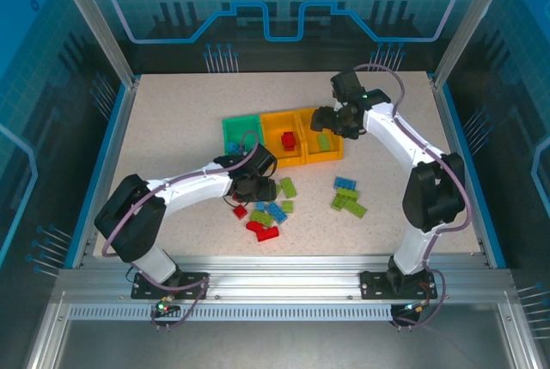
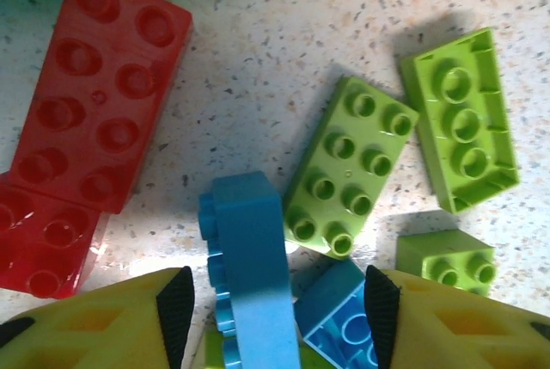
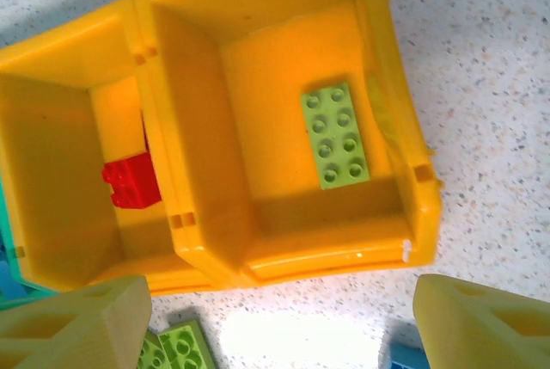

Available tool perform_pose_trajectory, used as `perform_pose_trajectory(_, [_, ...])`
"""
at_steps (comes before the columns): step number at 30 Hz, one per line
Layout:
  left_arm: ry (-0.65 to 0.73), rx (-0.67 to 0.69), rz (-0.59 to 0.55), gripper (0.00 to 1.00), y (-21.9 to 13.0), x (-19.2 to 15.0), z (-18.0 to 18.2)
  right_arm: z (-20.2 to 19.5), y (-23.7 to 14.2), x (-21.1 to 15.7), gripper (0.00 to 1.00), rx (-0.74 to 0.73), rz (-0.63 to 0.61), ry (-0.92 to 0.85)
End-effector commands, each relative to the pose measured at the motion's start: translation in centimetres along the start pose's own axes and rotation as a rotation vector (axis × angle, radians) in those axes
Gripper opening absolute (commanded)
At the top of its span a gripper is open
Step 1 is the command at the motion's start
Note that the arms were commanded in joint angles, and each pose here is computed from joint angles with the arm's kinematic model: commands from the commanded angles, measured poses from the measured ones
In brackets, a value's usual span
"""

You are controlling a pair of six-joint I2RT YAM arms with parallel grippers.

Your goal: Sort the legos into containers by color

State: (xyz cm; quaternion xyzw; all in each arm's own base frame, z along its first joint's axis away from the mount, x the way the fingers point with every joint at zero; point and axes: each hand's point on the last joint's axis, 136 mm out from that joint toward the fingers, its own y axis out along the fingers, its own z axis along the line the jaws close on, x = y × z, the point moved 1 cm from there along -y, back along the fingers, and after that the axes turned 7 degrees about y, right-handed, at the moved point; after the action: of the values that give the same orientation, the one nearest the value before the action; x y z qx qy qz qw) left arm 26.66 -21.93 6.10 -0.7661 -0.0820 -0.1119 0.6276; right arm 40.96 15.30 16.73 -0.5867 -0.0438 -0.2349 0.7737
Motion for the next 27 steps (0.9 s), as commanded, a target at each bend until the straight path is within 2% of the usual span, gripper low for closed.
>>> perform_pose_trajectory(1, [-0.006, 0.044, 0.01, 0.57, -0.1, 0.1, 0.2, -1.5, -0.9, -0.2, 0.82, -0.009, -0.013, 0.033])
perform_pose_trajectory(7, [-0.004, 0.061, 0.023, 0.54, 0.6, 0.2, 0.2, -3.4, -1.4, -1.0, 0.82, -0.027, -0.014, 0.063])
perform_pose_trajectory(15, [0.003, 0.075, 0.049, 0.43, 1.8, 0.2, 0.1, -5.6, -1.7, -2.0, 0.82, -0.097, -0.014, 0.047])
perform_pose_trajectory(22, [0.01, 0.094, 0.065, 0.32, 2.4, -0.1, 0.5, -8.6, -0.9, -3.9, 0.86, -0.198, 0.042, 0.111])
perform_pose_trajectory(27, [0.016, 0.098, 0.045, 0.26, 1.9, 0.2, 0.5, -9.2, 0.2, -5.4, 0.88, -0.205, 0.082, 0.134])
